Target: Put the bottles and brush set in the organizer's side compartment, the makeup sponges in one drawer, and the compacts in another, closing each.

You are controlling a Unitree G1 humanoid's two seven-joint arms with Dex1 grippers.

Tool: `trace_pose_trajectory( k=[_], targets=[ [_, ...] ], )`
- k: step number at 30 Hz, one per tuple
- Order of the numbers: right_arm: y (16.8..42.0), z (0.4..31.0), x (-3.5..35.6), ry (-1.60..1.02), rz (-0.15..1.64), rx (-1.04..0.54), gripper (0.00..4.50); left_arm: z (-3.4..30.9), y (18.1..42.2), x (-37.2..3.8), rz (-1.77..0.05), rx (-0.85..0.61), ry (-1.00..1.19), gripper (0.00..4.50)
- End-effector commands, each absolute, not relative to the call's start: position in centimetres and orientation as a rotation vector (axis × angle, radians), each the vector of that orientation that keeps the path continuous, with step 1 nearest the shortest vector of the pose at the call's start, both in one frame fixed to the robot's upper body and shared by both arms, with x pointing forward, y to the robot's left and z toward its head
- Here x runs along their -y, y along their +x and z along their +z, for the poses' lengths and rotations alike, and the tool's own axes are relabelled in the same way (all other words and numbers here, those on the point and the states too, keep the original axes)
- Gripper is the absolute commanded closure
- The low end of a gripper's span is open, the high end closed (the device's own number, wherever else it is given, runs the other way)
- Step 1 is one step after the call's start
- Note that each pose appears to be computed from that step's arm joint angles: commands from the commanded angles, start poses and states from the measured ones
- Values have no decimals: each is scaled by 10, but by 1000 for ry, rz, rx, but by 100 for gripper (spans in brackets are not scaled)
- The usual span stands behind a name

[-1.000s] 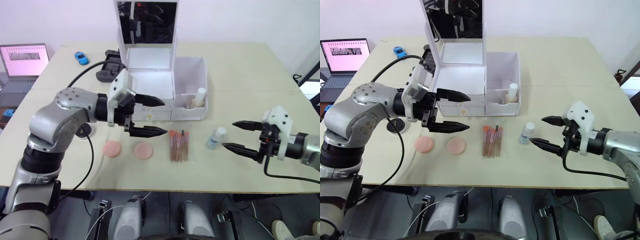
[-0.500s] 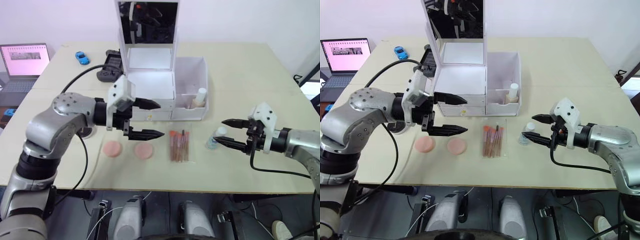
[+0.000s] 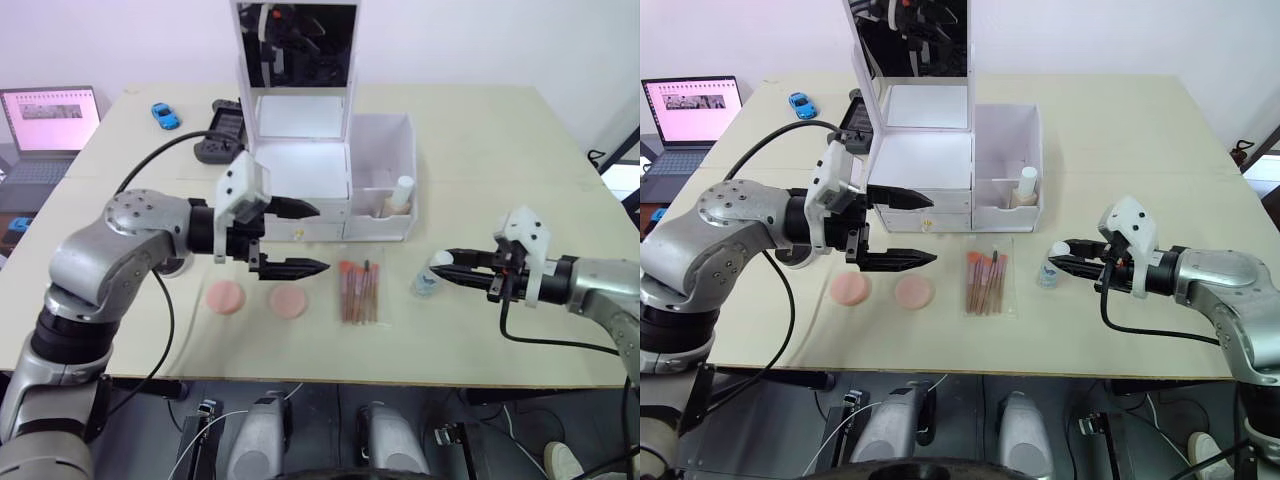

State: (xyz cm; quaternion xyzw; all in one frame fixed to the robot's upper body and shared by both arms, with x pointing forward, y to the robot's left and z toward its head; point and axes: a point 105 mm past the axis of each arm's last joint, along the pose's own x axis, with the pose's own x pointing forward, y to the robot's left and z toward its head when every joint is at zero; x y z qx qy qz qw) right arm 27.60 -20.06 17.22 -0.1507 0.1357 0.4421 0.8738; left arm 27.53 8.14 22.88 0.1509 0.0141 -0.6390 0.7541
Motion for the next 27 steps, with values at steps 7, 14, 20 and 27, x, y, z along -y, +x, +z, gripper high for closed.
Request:
trace_pose_trajectory(
  k=[7,14,20,27],
  targets=[
    [295,270,164,-374,985,-46,384,234,287,-113,-1214,40,317,0],
    [329,281,136,-376,987,-58,384,222,283,-133,-1060,47,289,0],
    [355,270,126,-439,981,-86,384,222,278,-142,-967,60,286,0],
    [384,270,116,-440,989,-73,384,219,265,-148,-892,66,269,0]
  ],
)
